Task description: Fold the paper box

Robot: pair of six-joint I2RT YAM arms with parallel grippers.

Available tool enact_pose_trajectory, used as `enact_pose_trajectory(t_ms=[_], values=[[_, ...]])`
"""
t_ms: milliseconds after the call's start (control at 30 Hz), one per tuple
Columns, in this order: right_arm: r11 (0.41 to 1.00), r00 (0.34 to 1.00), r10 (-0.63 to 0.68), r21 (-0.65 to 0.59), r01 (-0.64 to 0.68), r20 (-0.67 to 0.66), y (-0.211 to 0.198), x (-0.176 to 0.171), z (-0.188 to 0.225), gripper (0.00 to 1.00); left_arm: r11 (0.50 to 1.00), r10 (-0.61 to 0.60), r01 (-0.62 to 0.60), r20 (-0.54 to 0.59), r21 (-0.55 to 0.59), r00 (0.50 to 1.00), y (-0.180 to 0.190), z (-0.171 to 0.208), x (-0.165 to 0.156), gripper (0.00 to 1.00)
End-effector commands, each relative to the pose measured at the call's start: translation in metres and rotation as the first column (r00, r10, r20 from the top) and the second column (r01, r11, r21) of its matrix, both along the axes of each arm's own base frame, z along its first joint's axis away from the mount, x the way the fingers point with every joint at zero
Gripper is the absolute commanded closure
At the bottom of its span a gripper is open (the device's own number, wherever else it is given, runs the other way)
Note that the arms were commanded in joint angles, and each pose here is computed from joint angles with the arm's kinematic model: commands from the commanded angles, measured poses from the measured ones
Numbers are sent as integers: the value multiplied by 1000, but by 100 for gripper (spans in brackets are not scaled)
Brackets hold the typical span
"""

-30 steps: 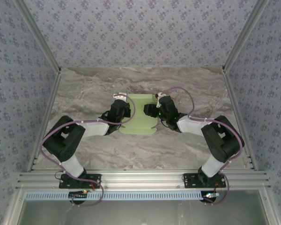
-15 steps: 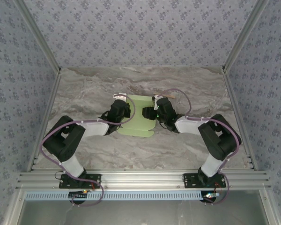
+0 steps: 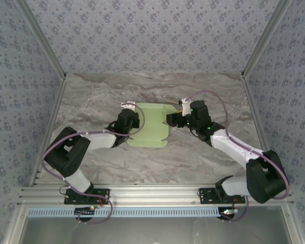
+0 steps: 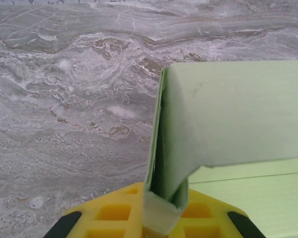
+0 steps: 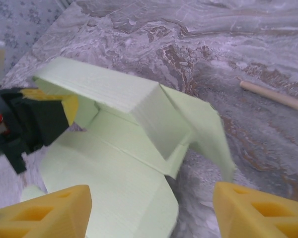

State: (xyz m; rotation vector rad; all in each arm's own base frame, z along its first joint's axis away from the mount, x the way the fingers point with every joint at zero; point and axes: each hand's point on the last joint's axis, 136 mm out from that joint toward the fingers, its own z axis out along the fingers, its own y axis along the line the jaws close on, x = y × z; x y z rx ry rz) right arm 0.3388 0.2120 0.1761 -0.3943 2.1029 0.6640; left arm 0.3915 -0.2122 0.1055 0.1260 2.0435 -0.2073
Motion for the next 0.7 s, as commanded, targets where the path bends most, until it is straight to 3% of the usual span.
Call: enact_pose_trajectory(t_ms=[0,200,367,500,667], values=[[996,997,80,-48,-79,12,-16,-11,10,32,999,-3,5,35,-38,999,3,18,0,87],[997,997,-73,28,74,-26,-73,24,5,33,998,-5,7,32,-67,999,6,23,-4,87],[981,987,-144,118,152,-69,-97,55,-7,42,997,-11,14,31,-80,999,7,28,-8,87],[990,990,-92,99,102,-109,-86,70,-25,45,996,-18,20,31,-85,999,6,29,-9,87],[995,993,68,85,-59,-101,-48,65,-35,46,996,-22,25,31,-85,999,5,30,-9,87]])
